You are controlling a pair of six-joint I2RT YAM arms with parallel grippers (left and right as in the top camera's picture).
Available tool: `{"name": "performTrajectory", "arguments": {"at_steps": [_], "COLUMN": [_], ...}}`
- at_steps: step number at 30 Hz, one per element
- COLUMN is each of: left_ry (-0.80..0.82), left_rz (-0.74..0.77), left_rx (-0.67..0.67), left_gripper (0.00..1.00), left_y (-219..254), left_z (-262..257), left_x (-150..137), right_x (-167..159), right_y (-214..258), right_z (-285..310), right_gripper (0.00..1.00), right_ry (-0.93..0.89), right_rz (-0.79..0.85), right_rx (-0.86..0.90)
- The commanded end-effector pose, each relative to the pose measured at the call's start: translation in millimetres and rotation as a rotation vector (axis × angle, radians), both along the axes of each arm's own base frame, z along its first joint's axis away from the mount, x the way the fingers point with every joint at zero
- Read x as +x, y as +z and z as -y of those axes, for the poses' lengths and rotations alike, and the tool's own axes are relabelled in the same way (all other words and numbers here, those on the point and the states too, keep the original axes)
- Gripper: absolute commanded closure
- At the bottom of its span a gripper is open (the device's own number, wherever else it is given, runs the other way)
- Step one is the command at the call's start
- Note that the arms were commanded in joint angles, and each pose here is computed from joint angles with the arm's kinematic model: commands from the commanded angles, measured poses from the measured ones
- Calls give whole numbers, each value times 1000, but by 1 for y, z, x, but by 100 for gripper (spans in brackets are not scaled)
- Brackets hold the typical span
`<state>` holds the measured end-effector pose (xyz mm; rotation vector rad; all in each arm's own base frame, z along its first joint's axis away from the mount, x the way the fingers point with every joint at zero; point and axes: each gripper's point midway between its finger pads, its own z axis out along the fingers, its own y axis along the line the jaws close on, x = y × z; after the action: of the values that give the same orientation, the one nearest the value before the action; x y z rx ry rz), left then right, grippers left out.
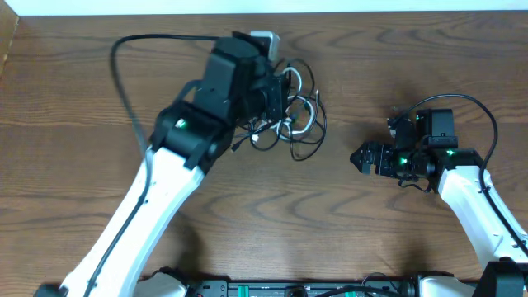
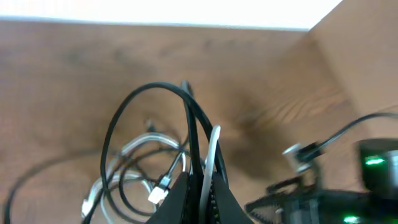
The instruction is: Untangle cables
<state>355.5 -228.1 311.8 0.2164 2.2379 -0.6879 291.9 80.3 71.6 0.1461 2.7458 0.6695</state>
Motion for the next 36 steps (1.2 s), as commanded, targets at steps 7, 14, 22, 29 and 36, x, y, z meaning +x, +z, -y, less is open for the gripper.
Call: {"name": "performTrajectory", "arguments": {"at_steps": [7,14,22,29,36], "left_ry": [-52,-54,14,80,107], "left_rz": [218,176,392,817,1108], "left_rx": [10,31,-52,-265,-417], "left_gripper": [92,92,92,92,92], "left_y": [55,39,102,237,321], "left_z": [-9,-6,-16,-53,-88], "left_x": [-12,-6,0,-42,-110], "right_x": [-2,-2,-3,-5,-10], "right_y": [-1,-1,-1,-6,-17], "right_z": [-4,-4,-4,-2,4], "right_gripper": [1,1,1,1,1], "right_ry": [25,25,26,20,7], "right_rz": [4,5,0,-6,-21], "right_rx": [4,4,3,-10,-46]}}
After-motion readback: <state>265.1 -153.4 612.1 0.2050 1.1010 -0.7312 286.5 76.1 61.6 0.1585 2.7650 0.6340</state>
